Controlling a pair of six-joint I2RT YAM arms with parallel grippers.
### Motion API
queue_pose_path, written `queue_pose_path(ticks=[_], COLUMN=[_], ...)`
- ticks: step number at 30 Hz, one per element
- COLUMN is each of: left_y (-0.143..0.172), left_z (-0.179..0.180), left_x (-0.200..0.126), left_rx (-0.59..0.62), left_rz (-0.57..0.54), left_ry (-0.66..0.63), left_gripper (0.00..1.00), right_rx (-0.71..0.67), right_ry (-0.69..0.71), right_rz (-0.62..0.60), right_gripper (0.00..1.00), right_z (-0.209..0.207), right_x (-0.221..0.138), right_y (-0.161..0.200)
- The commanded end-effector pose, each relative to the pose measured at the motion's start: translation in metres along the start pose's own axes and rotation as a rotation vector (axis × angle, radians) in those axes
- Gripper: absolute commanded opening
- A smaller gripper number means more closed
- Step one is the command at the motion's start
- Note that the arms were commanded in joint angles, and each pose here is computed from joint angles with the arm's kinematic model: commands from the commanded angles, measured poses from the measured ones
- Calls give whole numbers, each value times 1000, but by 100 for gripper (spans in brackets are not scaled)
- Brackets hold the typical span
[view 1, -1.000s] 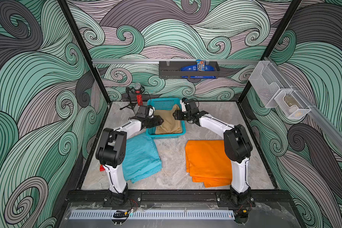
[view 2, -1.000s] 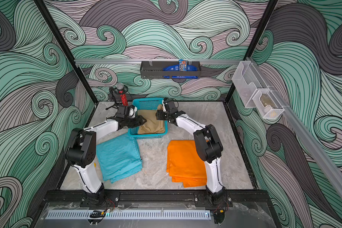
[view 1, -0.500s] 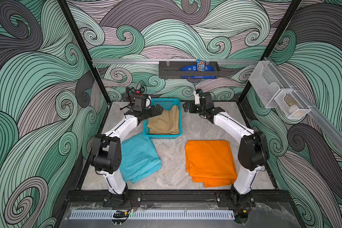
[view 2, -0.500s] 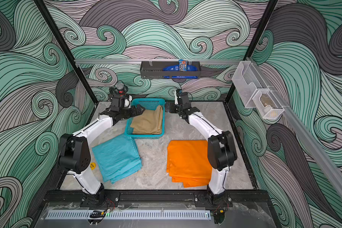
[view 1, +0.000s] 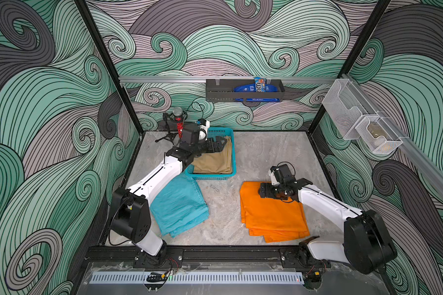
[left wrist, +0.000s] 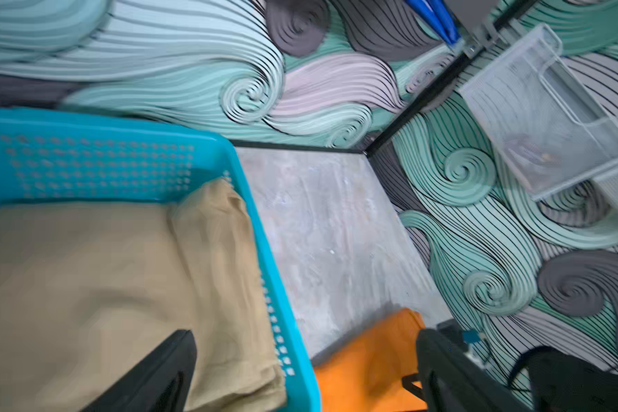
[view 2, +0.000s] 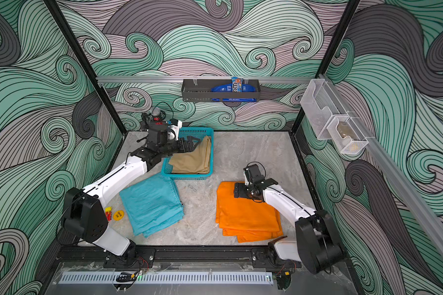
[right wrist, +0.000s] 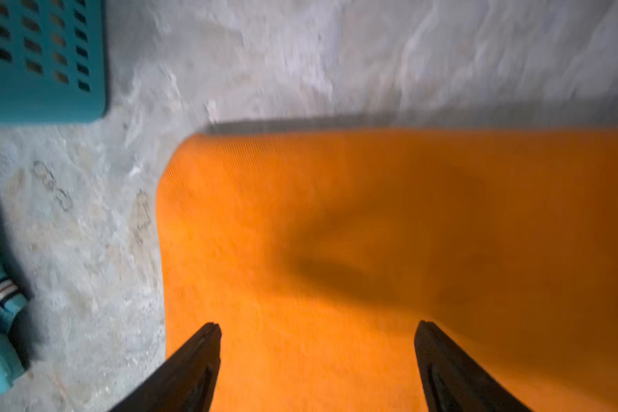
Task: Put the folded long pants in the basket
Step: Move the long pant to the center of the board.
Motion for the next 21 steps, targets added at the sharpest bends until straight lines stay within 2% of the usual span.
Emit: queue_pose_path(ticks=[1, 4, 8, 15, 21], left_y=[45, 77, 101, 111, 109], left_z=[-30, -35, -33, -40, -48], left_x=[3, 2, -1, -4, 10], left_rx=[-47, -94, -103, -94, -108], left_rz=[95, 140, 182, 191, 201], left_ry=[131, 174, 164, 162, 174], left_gripper=[98, 98, 98, 98, 97], right_rx=[83, 77, 58, 4, 100], right_ry=[7, 21, 47, 93, 15], right_rz=[-7, 35, 53, -33, -84], right_gripper=[91, 97, 98, 98, 96], right_z=[-4, -8, -13, -28, -34], right_x=[1, 17, 38, 55, 72], right_y=[8, 9, -8, -70, -114])
Point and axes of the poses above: each gripper's point midway between its finger pads, its own x axis out along the fingers, its own z axis along the line the jaws close on, y = z × x, the point moved 1 cm from there along -x, back along the fingers, and after that the axes turned 8 degrees about -x, right-handed, at the moved point
